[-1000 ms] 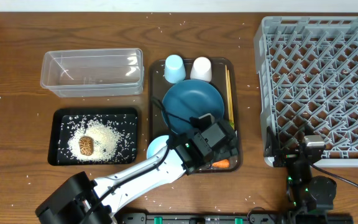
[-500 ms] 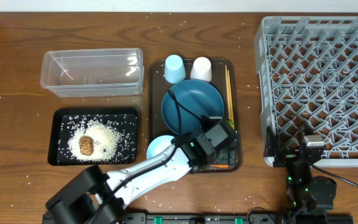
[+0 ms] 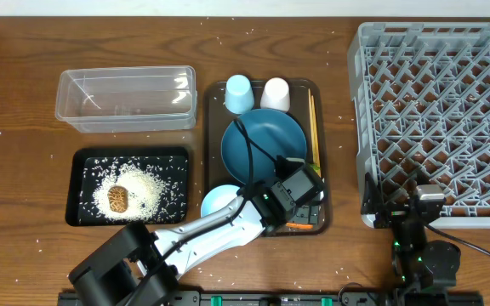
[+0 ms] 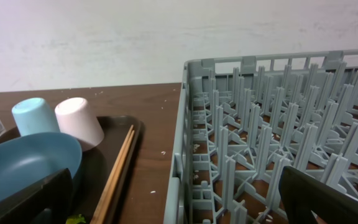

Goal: Sort waste into correct bins and load items into the dishwasher rack
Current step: 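Grasp the yellow-green snack wrapper with the left gripper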

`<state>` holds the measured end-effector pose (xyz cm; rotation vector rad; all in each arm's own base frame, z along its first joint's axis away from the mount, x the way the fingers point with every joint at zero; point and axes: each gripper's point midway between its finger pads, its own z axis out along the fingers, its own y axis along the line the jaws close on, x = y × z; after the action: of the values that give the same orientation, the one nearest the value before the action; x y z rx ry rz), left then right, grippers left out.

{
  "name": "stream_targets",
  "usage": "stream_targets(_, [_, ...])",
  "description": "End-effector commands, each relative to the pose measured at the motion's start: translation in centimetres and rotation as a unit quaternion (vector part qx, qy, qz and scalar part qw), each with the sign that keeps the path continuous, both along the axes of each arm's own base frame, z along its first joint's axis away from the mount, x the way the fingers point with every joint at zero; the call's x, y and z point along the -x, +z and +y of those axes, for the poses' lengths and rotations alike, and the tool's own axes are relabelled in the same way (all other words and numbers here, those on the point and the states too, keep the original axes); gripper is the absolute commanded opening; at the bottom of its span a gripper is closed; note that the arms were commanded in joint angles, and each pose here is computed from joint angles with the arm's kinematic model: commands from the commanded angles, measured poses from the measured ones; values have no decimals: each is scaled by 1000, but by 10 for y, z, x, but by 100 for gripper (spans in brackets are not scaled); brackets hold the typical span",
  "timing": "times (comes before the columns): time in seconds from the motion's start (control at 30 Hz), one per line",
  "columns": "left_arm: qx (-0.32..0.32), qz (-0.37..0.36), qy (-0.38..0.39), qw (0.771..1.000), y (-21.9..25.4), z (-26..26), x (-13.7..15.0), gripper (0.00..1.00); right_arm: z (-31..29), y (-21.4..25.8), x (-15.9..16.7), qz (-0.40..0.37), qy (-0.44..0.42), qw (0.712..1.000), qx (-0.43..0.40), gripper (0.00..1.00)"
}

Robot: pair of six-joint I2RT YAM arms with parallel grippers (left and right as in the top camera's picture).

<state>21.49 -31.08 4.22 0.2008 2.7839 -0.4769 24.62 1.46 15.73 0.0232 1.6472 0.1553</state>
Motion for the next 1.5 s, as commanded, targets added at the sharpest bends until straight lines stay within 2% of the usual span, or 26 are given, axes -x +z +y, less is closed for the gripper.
stream_targets(0.0, [-46,-42,0,998,-2,15,-12,89,-2,-1,0,1,-5,1000,7,99])
stream_targets(0.37, [-59,-45,44,996,-2,39,-36,89,-2,-1,0,1,-5,1000,7,99])
stream_targets(0.67, [-59,-44,53,996,-2,43,-41,89,-2,-1,0,1,-5,1000,7,99])
stream_targets(0.87, [3,-6,20,1000,13,22,-25,89,-2,-1,0,1,-5,1000,7,99])
stream_targets(1.1, [67,-11,-10,998,52,5,-10,89,-2,-1,0,1,-5,1000,7,99])
stream_targets(1.23, [61,14,-9,998,43,0,5,89,-2,-1,0,1,-5,1000,7,99])
stream_targets(1.47, [26,68,83,994,8,8,11,89,-2,-1,0,1,-5,1000,7,99])
